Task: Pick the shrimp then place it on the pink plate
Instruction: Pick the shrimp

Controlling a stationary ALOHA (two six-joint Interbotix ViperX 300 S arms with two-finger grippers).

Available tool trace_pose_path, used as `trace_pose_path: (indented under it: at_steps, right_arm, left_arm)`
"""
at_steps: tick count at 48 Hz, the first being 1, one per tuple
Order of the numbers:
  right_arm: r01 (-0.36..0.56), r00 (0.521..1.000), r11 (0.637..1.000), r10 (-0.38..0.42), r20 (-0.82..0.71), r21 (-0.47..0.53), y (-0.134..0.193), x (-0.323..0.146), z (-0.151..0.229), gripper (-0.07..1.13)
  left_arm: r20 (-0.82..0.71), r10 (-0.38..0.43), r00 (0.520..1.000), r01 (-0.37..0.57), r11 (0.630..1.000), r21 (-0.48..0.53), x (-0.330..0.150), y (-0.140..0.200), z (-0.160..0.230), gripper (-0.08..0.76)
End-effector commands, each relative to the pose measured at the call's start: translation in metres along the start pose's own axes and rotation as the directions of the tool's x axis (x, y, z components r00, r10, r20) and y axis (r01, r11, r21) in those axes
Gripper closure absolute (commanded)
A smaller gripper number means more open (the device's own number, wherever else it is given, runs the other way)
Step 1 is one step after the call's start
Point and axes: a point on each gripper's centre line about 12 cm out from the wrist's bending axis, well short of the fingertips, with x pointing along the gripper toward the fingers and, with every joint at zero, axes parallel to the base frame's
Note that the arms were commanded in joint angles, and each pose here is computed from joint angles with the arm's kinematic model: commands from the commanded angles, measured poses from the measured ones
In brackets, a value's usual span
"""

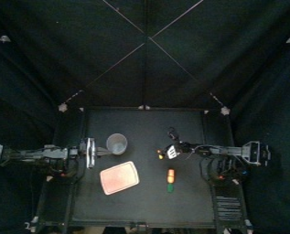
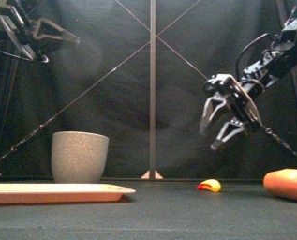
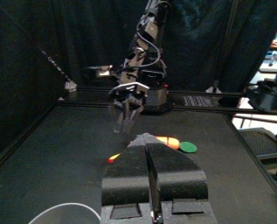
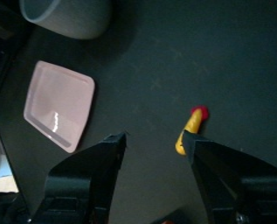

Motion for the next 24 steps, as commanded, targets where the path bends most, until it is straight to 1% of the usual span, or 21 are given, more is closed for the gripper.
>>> trace_pose_path:
  at_steps: [1, 9, 24]
  right_arm:
    - [0.011, 0.999, 1.0, -0.011, -0.044, 0.021, 0.001, 0.008, 0.005, 0.17]
    - [0.064, 0.994, 0.998, -0.061, -0.093, 0.026, -0.011, 0.025, 0.004, 0.17]
    - [0.109, 0.977, 0.994, -0.105, -0.186, 0.015, -0.016, 0.056, 0.002, 0.17]
  left_arm:
    - [0.009, 0.001, 1.0, -0.001, 1.0, 0.0, 0.001, 0.0, 0.003, 0.685]
    - [0.014, 0.001, 1.0, -0.001, 1.0, 0.0, 0.001, 0.0, 0.004, 0.685]
    - [0.014, 0.004, 1.0, -0.003, 1.0, -0.014, 0.001, 0.001, 0.004, 0.685]
